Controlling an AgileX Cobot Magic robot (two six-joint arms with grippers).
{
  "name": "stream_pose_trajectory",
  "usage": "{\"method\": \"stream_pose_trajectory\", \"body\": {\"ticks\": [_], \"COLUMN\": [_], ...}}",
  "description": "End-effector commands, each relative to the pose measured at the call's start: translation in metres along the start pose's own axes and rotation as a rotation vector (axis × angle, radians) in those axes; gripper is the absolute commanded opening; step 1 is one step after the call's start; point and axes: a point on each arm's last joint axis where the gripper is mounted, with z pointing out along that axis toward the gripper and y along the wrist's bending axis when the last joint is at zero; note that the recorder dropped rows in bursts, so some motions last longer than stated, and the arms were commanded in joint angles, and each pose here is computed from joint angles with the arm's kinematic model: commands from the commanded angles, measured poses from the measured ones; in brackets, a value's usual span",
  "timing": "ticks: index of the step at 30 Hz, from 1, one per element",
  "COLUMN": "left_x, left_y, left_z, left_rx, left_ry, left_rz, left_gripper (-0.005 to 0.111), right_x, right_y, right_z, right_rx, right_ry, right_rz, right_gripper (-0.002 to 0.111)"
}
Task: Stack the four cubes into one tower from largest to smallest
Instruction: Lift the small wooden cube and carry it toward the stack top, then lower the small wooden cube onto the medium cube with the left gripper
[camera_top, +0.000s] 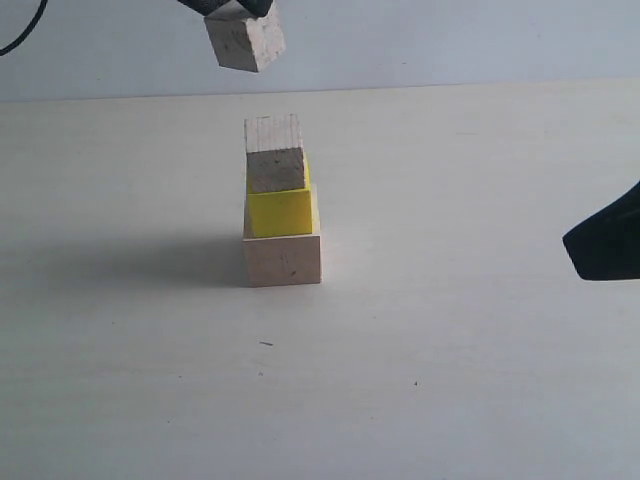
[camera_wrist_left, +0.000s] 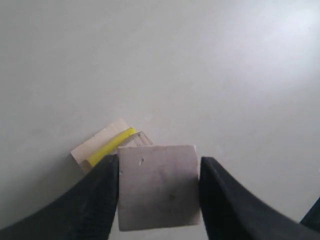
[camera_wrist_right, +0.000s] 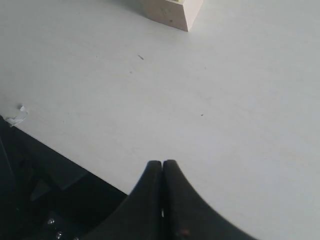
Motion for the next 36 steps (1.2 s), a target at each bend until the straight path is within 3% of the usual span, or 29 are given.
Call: {"method": "stream_pose_trajectory", "body": {"ticks": [1, 7, 9, 12, 15, 21, 27, 30, 36], "left_x": [0.000, 0.001, 0.004, 0.020, 0.029, 0.033, 0.030, 0.033, 0.036], "left_y": [-0.003, -0.006, -0.009, -0.028, -0.034, -0.028, -0.046, -0.053, -0.053], "left_z": [-0.005, -0.005, -0.005, 0.003, 0.009, 0.017, 0.024, 0.026, 0.026], "left_rx": [-0.017, -0.018, -0.080, -0.079, -0.078, -0.121, -0.154, -0.258, -0.297], "left_ry": [-0.012, -0.013, -0.006, 0.031, 0.006, -0.058, -0.133, -0.157, -0.150], "left_rz": [0.014, -0.114, -0.146, -0.187, -0.235, -0.358, -0.367, -0.355, -0.389], "left_gripper": [0.000, 0.000, 0.000, 0.000, 0.000, 0.000, 0.000, 0.000, 0.000], "right_x": [0.000, -0.001, -0.002, -0.005, -0.007, -0.009, -0.009, -0.009, -0.009], "right_y": [0.000, 0.005, 0.004, 0.002, -0.002, -0.006, -0.008, -0.009, -0.009], "right_z": [0.000, 0.000, 0.000, 0.000, 0.000, -0.001, -0.001, -0.001, -0.001], "right_rx": [-0.010, -0.067, -0.058, -0.031, 0.007, 0.057, 0.081, 0.085, 0.085], "right_ry": [-0.016, -0.029, -0.038, -0.074, -0.094, -0.116, -0.117, -0.117, -0.117], "right_rz": [0.003, 0.045, 0.052, 0.062, 0.084, 0.065, 0.026, -0.004, -0.004], "right_gripper": [0.000, 0.000, 0.000, 0.000, 0.000, 0.000, 0.000, 0.000, 0.000]}}
